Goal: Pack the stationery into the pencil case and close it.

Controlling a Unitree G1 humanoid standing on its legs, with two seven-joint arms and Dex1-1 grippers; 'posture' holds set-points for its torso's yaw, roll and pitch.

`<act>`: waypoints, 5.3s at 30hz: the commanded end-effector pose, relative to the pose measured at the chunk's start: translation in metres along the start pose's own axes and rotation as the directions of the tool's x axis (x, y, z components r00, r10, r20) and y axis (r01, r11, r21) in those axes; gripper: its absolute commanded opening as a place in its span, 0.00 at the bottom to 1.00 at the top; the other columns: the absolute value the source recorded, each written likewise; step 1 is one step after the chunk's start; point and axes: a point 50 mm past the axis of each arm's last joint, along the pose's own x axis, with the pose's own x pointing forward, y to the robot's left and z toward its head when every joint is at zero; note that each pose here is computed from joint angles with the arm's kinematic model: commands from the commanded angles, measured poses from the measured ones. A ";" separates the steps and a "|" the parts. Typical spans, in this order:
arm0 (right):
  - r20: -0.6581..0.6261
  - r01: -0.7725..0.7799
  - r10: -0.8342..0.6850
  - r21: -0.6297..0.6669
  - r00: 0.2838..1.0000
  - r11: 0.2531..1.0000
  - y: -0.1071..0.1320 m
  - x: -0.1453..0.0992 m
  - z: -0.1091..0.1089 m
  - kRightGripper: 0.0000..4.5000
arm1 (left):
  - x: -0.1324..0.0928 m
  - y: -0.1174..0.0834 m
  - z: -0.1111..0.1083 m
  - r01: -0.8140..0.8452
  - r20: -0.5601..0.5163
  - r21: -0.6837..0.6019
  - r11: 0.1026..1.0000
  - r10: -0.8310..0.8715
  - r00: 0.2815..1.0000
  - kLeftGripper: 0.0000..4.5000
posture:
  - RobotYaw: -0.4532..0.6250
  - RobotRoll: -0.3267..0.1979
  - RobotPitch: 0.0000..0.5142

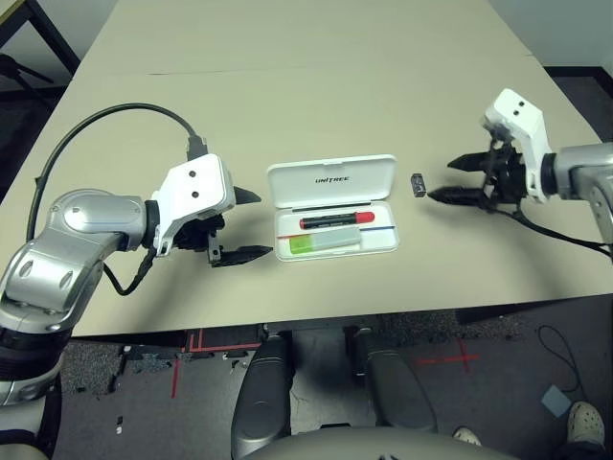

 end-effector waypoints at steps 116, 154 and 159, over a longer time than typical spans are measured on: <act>-0.376 -0.742 0.658 -0.493 0.653 0.454 0.072 0.011 -0.007 0.07 | -0.003 0.000 0.007 0.033 -0.054 0.101 0.994 -0.027 0.998 1.00 | 0.49 0.62 0.42; -0.192 -0.673 0.647 -0.293 0.738 0.680 0.009 -0.071 0.013 0.99 | -0.014 0.021 -0.028 -0.106 -0.095 0.003 0.994 0.105 0.990 1.00 | 0.44 0.62 0.41; -0.196 -0.648 0.619 -0.286 0.761 0.706 0.005 -0.076 0.008 0.99 | -0.014 0.033 -0.037 -0.178 -0.109 -0.029 0.984 0.173 0.979 1.00 | 0.43 0.62 0.41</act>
